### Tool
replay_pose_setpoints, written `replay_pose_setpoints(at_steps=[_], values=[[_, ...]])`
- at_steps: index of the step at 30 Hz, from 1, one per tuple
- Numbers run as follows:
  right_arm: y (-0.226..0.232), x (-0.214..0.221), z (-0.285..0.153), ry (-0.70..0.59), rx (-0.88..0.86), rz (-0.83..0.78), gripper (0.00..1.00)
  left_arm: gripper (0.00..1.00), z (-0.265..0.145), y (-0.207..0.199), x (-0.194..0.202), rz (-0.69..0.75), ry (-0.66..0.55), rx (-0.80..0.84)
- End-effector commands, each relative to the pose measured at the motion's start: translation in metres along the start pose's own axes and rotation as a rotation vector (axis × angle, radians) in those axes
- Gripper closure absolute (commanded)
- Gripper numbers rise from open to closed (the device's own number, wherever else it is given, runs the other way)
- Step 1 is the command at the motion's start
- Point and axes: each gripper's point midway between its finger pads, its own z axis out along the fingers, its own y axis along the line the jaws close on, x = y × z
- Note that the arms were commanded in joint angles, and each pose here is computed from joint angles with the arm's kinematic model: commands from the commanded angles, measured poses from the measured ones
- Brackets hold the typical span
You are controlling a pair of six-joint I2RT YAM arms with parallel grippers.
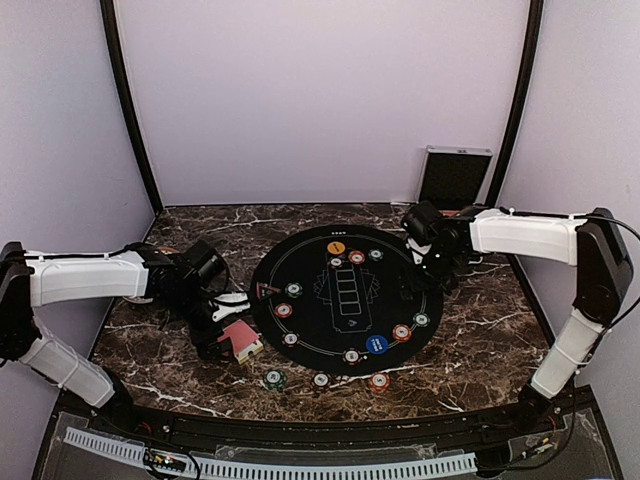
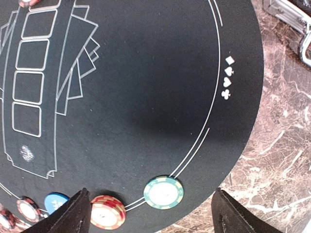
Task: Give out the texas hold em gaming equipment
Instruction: Place the poker chips pile in the small blind area, then adjust the poker case at the center of the board.
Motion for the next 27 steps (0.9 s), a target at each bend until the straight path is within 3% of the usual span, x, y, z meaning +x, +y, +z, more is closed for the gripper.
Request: replay_pose_setpoints(at_steps=[1, 15, 27], values=[[0.008, -0.015, -0.02, -0.059, -0.014, 0.01, 0.12, 0.01, 0.0, 0.002, -0.001, -0.024, 0.008, -0.012], [0.026, -0.032, -0.032, -0.094, -0.03, -0.013, 0.03, 0.01, 0.007, -0.006, 0.007, -0.039, 0.026, 0.019], [0.057, -0.035, -0.034, -0.102, -0.075, -0.05, 0.05, 0.01, 0.014, -0.004, 0.004, -0.023, 0.007, -0.008]])
